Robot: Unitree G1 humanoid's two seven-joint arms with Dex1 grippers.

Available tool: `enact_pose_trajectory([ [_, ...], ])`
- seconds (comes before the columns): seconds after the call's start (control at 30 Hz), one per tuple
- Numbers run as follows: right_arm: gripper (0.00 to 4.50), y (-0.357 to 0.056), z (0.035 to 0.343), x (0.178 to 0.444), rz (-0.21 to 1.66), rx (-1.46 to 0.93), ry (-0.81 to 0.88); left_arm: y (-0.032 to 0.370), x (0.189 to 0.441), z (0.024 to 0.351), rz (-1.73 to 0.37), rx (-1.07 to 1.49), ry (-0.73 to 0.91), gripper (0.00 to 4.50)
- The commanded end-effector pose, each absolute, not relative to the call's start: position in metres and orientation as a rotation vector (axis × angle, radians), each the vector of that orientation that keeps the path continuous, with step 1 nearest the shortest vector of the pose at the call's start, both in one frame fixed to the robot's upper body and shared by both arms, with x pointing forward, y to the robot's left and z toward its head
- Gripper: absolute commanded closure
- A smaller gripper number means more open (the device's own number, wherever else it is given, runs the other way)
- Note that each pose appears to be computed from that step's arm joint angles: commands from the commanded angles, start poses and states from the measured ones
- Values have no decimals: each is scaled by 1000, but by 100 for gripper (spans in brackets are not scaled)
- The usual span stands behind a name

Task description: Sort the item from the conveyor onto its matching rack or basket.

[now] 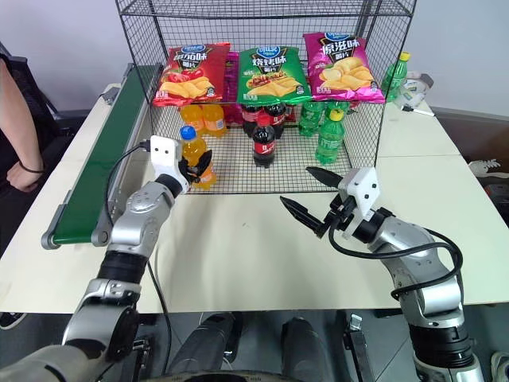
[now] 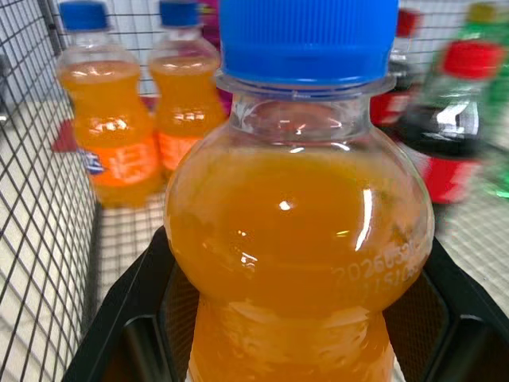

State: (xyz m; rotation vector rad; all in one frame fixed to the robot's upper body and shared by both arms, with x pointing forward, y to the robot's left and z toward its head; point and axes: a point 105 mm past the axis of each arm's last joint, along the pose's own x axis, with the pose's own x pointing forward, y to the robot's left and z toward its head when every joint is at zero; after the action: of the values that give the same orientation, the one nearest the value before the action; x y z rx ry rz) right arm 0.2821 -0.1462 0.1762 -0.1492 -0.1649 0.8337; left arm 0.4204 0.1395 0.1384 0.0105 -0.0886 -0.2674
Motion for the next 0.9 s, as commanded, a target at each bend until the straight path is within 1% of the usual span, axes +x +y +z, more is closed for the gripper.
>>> enact_pose_trajectory([
  [0.03, 0, -148, 188, 278, 819, -186, -217, 138, 433, 164, -240, 25, -222, 176],
  [0.23, 0, -148, 188, 277, 807, -199, -219, 134, 446, 159, -216, 13, -234, 176],
  [0.43, 0, -149, 192, 279, 796, -212, -229, 138, 451, 151, -164, -10, -222, 176],
  [0.47, 0, -149, 193, 279, 795, -214, -233, 137, 451, 150, -167, -22, -220, 138],
  [0.53, 0, -148, 195, 279, 795, -217, -240, 136, 451, 149, -171, -32, -224, 42],
  [0.57, 0, -148, 196, 279, 795, -217, -241, 136, 451, 149, -172, -34, -227, 7],
  [0.77, 0, -148, 197, 278, 800, -221, -241, 145, 446, 147, -159, -23, -236, 7],
  [0.9, 0, -147, 198, 277, 805, -221, -238, 159, 433, 152, -164, -46, -272, 7],
])
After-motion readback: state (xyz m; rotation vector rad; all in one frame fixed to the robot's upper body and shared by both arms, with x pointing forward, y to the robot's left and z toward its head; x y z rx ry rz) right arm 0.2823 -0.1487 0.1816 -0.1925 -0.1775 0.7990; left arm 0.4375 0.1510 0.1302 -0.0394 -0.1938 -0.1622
